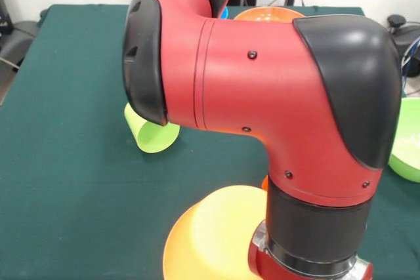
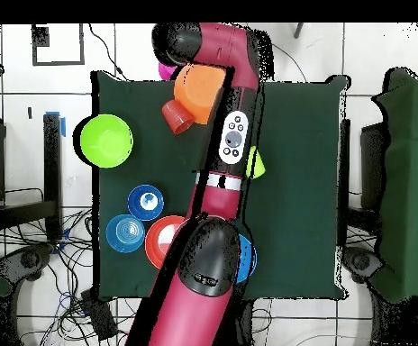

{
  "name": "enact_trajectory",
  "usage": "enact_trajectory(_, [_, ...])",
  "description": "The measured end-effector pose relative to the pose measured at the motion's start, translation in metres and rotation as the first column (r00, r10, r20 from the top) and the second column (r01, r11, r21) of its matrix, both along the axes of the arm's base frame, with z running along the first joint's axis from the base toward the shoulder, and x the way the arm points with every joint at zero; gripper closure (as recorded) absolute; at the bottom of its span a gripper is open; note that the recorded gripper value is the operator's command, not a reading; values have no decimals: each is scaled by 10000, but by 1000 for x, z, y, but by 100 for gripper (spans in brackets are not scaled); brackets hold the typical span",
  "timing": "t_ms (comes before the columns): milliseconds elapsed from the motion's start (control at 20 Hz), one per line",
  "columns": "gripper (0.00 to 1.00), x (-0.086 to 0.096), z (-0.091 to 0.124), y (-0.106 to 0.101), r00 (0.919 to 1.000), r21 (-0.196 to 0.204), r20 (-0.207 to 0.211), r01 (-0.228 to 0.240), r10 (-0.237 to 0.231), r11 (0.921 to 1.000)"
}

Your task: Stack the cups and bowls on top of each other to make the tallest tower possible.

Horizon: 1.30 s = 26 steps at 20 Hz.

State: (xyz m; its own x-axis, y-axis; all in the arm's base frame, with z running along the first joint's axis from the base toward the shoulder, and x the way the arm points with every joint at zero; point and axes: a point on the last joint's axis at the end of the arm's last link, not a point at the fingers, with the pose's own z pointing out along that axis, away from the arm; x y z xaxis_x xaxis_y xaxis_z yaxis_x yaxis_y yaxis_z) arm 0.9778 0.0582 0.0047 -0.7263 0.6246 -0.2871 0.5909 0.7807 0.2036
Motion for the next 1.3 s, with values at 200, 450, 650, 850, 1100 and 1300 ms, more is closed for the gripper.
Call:
enact_trajectory(200, [100,-1,-1,8,9998,-14,-10,-188,188,9998])
enact_trajectory(450, [100,-3,-1,19,9990,-38,-26,-452,452,9990])
enact_trajectory(650, [100,-4,-1,23,9985,-61,-29,-543,542,9985])
enact_trajectory(850, [100,-4,0,26,9980,-99,-19,-633,633,9979])
enact_trajectory(1100, [100,-4,3,29,9972,-143,9,-744,744,9971])
enact_trajectory(1300, [100,-3,7,28,9970,-210,51,-773,774,9968])
